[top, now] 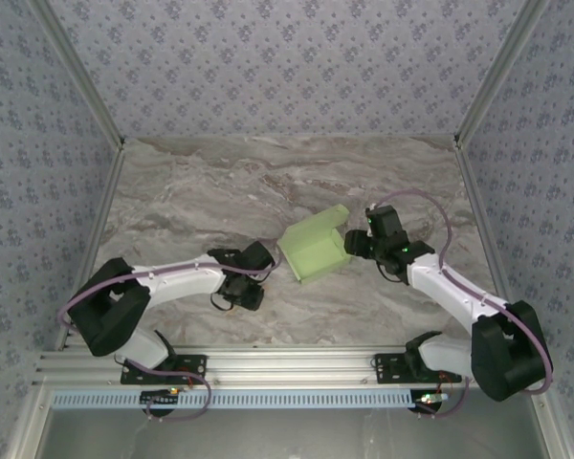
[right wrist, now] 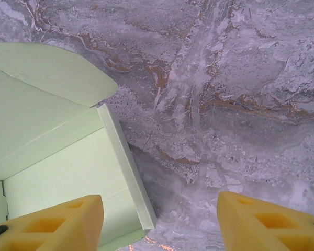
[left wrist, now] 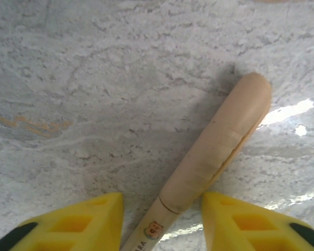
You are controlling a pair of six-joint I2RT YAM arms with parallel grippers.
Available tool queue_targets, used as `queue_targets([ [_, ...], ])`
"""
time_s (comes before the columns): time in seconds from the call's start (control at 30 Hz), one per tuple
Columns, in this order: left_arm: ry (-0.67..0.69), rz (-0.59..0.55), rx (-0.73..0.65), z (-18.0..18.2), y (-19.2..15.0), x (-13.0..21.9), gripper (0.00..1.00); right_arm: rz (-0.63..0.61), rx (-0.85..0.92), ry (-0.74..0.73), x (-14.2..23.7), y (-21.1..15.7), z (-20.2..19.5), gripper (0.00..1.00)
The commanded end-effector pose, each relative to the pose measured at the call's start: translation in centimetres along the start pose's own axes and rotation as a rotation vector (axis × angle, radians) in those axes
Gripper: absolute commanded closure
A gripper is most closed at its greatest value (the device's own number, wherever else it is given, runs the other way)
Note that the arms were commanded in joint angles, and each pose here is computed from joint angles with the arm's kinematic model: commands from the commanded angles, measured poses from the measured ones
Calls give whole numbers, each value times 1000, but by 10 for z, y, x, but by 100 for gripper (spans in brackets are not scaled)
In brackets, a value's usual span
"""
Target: Fold the paper box
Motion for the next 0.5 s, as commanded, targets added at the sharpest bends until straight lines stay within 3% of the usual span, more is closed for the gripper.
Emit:
queue_targets([
  [0.0,-14,22,-59,-8,2,-5,65,15,3,-6,4,-5,-3,39],
  [0.23,-48,18,-92,-15,9,-2,77,17,10,-19,8,-1,-5,38],
  [0.47,-78,-19,-100,-18,14,8,81,18,11,-17,13,6,-9,38],
])
Point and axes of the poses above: each hand's point on the last joint's axis, 136 mm out from that joint toward the fingers, its own x axis back along the fingers, its own z axis along the line the jaws close on, y = z × x, the point moved 9 cm from there along x, back along the fingers, and after that the axes turned 3 degrees about x, right-handed, at the moved point
